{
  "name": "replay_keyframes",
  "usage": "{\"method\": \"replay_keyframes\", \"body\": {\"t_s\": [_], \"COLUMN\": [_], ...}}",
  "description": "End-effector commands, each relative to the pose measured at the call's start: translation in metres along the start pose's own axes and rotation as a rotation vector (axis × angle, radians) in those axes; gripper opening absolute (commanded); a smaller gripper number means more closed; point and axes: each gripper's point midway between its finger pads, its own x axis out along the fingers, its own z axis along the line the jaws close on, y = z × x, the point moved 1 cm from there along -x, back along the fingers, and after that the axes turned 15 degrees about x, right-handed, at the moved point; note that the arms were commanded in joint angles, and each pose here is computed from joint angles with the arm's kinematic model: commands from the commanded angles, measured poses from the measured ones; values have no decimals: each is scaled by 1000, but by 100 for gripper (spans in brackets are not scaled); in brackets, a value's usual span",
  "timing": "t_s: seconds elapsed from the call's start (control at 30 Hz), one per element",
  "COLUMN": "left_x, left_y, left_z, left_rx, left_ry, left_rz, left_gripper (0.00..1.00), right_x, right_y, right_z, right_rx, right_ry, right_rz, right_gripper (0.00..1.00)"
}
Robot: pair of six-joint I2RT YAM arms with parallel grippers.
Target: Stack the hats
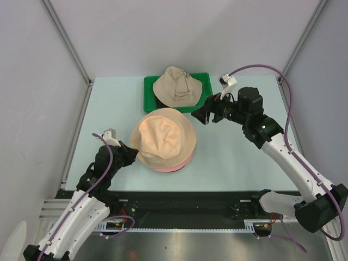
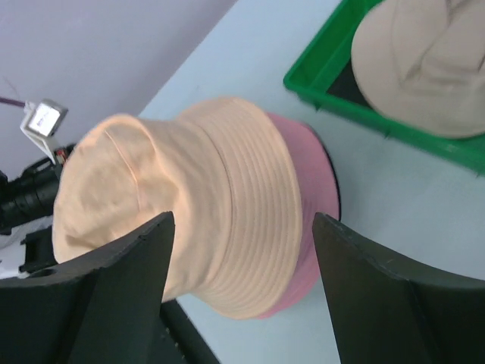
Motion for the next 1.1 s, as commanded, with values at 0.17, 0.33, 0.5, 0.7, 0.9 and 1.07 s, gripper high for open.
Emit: {"method": "replay_keyframes", "body": {"t_s": [0.17,0.33,0.5,0.7,0.9,1.07], "left_x": [8,8,9,11,14,16], "left_y": [3,1,-1,0,2,3], "left_z": [-4,-6,-6,-5,-3,0], "left_rx": [5,11,29,40,42,45], "left_ry": [34,48,51,46,38,24], "left_rz": [5,-3,-10,-6,-4,-2], "left_gripper": [0,0,0,0,0,0], "right_x": [9,26,41,51,52,60], "right_y": [54,75,92,104,106,120], "right_z": [-22,-41,-55,-50,-46,-71], "right_rx": [160,217,234,240,248,294], "right_ry": [-204,-231,-259,-385,-432,-297], "right_rz": [57,112,141,195,209,230], "right_gripper": [84,98,98,85,38,0]}}
